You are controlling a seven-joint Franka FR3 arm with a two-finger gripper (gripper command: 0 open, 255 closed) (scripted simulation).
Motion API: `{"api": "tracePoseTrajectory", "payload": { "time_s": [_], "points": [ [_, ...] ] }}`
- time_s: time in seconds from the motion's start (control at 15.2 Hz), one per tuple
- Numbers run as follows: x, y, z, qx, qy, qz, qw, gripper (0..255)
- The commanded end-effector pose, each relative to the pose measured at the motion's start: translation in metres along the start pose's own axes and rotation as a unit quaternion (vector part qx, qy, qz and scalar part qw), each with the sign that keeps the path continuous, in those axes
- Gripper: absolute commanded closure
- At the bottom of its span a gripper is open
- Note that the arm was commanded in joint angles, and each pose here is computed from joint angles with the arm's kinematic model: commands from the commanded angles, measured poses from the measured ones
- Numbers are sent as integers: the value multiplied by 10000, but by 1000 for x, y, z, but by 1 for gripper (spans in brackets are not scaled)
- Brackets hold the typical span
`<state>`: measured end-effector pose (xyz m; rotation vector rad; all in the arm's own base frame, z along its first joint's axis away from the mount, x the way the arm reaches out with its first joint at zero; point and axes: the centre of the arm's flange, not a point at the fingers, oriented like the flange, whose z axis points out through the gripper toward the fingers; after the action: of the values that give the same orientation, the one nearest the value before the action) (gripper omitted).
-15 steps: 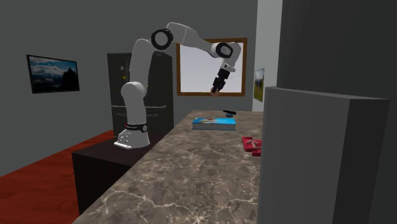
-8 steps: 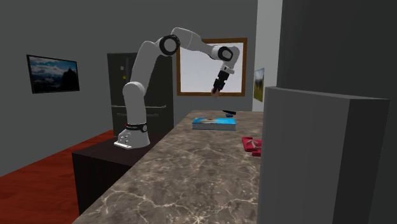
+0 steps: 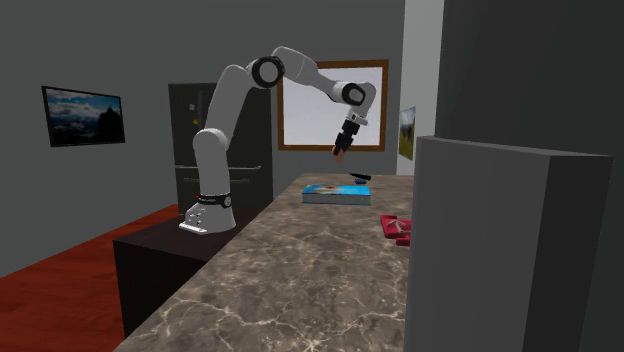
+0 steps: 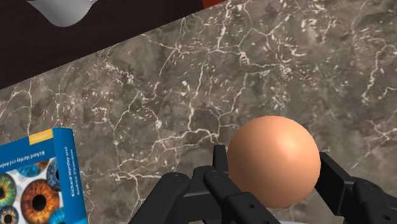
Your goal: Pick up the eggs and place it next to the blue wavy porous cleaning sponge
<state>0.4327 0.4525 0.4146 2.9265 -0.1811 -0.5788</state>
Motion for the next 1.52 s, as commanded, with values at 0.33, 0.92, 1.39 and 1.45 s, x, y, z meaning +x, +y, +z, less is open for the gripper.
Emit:
{"api": "tracePoseTrajectory", "payload": {
  "time_s": [0.33, 0.92, 1.39, 1.45],
  "points": [
    [14, -6, 33, 3, 2, 0, 10000, 255],
    [32, -15, 77, 3, 2, 0, 10000, 255],
    [33, -15, 80, 3, 2, 0, 10000, 255],
    [33, -15, 80, 3, 2, 0, 10000, 255]
  ]
}}
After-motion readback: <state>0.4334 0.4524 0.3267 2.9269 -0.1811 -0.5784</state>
